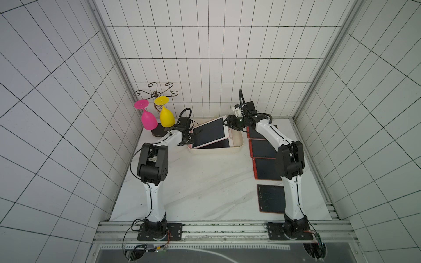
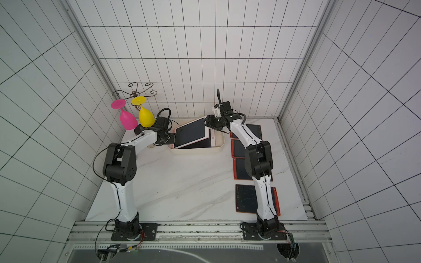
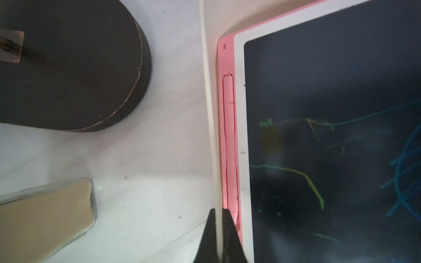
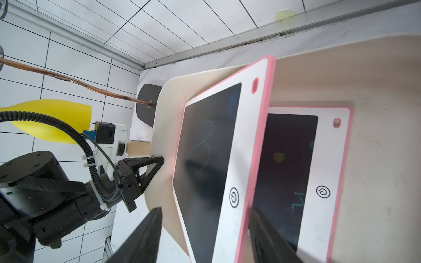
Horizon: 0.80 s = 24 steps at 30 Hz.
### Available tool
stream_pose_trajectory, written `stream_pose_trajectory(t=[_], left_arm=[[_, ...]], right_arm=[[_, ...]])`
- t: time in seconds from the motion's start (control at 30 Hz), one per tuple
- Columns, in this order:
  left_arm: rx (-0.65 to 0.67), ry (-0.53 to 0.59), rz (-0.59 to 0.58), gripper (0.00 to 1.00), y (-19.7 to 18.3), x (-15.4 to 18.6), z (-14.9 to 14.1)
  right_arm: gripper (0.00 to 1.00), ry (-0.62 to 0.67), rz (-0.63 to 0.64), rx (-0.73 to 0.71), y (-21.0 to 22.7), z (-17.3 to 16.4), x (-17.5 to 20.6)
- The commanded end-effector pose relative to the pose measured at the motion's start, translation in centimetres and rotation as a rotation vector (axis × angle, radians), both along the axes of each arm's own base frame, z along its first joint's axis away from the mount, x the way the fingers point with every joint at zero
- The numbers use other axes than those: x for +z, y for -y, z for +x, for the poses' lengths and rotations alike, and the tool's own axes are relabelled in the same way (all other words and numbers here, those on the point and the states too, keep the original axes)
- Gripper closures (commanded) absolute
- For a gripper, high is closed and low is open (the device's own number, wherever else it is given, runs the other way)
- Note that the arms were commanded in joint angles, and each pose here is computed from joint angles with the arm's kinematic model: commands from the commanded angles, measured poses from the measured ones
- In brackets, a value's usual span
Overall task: Take out the writing tablet from the storage box
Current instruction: Pick up the writing tablet from the storage box.
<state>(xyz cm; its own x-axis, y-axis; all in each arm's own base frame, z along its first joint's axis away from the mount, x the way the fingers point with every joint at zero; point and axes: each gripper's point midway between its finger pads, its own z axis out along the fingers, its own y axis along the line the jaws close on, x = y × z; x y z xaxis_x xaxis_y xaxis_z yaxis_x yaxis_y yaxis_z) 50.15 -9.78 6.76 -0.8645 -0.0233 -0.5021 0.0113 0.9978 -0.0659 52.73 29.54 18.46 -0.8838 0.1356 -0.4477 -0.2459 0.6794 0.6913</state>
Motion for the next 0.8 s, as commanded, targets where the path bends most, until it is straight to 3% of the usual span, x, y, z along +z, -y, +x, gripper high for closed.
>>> stream_pose_trajectory(t=[0.0,0.2,0.57,0.77], left_arm=[[-0.066,0.090,-0.086,1.00,3.0,3.0,1.0],[-0.067,0.089,-0.087,1.00,3.1,3.0,1.0],[-0.030,0.090,-0.081,1.00,2.6,3.0,0.9],[0.044,0.105,-0.097,1.00,1.7,3.6,0.9]], right_arm=[[0.40,-0.110,0.104,0.136,-3.2,-3.7,-0.8],[0.41,-0.135,0.165,0.162,-3.8,-4.1,-0.7],[0.44,-0.016,-0.001,0.037,-0.7,-2.4,0.0],[0.56,0.019,-0.038,-0.001,0.6,-1.9,0.7]])
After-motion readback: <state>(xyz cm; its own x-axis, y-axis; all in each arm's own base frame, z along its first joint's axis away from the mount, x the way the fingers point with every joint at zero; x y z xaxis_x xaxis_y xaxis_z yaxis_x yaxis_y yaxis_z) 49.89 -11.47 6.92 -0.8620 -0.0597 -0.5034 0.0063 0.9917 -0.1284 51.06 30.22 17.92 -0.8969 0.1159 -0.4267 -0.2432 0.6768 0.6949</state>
